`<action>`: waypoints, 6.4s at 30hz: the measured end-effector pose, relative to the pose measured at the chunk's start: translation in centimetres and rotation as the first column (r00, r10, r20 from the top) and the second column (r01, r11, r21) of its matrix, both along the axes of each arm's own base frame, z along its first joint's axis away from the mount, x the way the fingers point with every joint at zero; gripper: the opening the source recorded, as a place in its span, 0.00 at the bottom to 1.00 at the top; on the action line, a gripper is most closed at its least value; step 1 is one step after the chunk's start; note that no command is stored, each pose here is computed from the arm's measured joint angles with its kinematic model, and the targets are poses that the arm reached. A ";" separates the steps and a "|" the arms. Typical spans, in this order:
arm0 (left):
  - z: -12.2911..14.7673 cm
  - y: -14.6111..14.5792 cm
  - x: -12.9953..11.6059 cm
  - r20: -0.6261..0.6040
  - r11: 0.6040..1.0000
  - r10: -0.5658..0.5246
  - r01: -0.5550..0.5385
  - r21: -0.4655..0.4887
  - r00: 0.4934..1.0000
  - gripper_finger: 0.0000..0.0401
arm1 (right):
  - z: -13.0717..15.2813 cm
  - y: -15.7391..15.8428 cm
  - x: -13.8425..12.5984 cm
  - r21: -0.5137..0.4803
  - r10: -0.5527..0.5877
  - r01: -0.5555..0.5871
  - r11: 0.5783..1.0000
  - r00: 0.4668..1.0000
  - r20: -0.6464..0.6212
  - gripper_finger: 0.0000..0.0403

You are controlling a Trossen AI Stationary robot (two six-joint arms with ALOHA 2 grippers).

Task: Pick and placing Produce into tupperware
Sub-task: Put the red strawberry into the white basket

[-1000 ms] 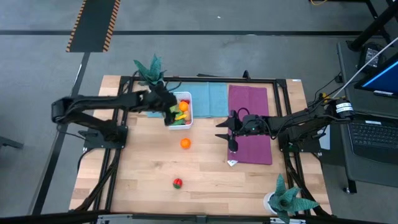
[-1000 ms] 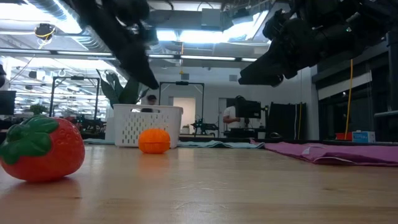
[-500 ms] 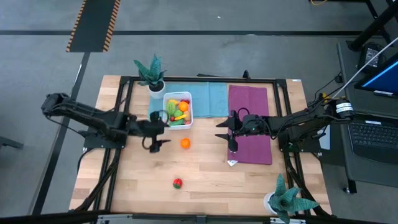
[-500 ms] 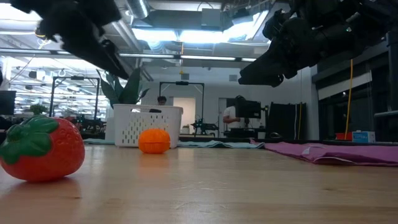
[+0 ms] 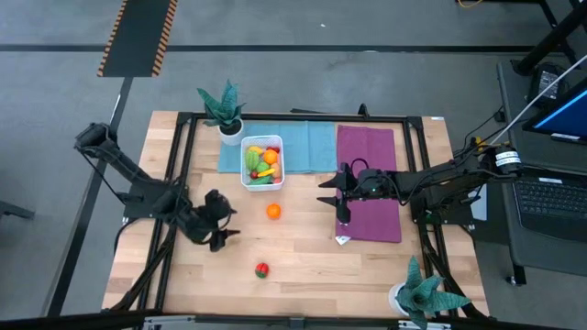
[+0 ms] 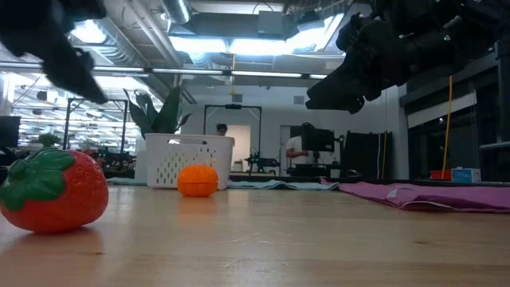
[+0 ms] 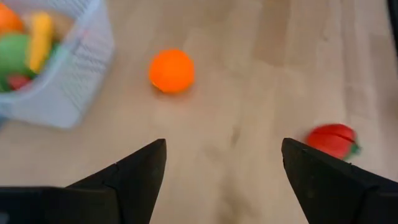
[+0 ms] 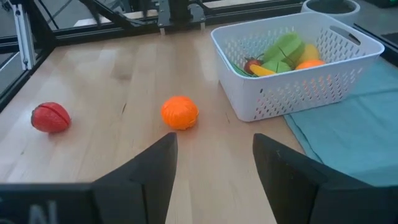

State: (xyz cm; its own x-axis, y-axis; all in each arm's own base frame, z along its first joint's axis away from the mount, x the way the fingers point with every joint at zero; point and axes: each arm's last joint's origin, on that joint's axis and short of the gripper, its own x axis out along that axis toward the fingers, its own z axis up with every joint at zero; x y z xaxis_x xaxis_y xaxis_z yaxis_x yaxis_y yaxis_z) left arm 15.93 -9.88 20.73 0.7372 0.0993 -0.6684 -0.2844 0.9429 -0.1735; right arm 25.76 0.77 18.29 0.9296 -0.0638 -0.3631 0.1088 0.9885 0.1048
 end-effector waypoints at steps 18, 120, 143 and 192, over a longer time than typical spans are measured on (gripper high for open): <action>-1.0 -11.7 2.5 -0.152 0.962 0.185 -0.211 -0.174 0.971 0.77 | -0.3 0.3 -0.1 0.000 0.010 -0.010 1.000 0.999 -0.032 0.53; -6.9 -14.7 16.4 -0.479 0.655 0.625 -0.748 -0.108 0.617 0.75 | -1.4 3.3 -1.0 -0.028 0.139 -0.146 0.989 0.976 -0.165 0.53; -6.6 -15.1 15.8 -0.485 0.699 0.595 -0.711 -0.082 0.641 0.42 | -1.4 3.3 -1.0 -0.027 0.138 -0.144 0.989 0.977 -0.166 0.53; -3.9 -15.9 6.3 0.597 0.857 0.308 -0.488 0.163 0.741 0.42 | -1.4 3.3 -1.0 -0.006 0.130 -0.132 0.991 0.978 -0.163 0.53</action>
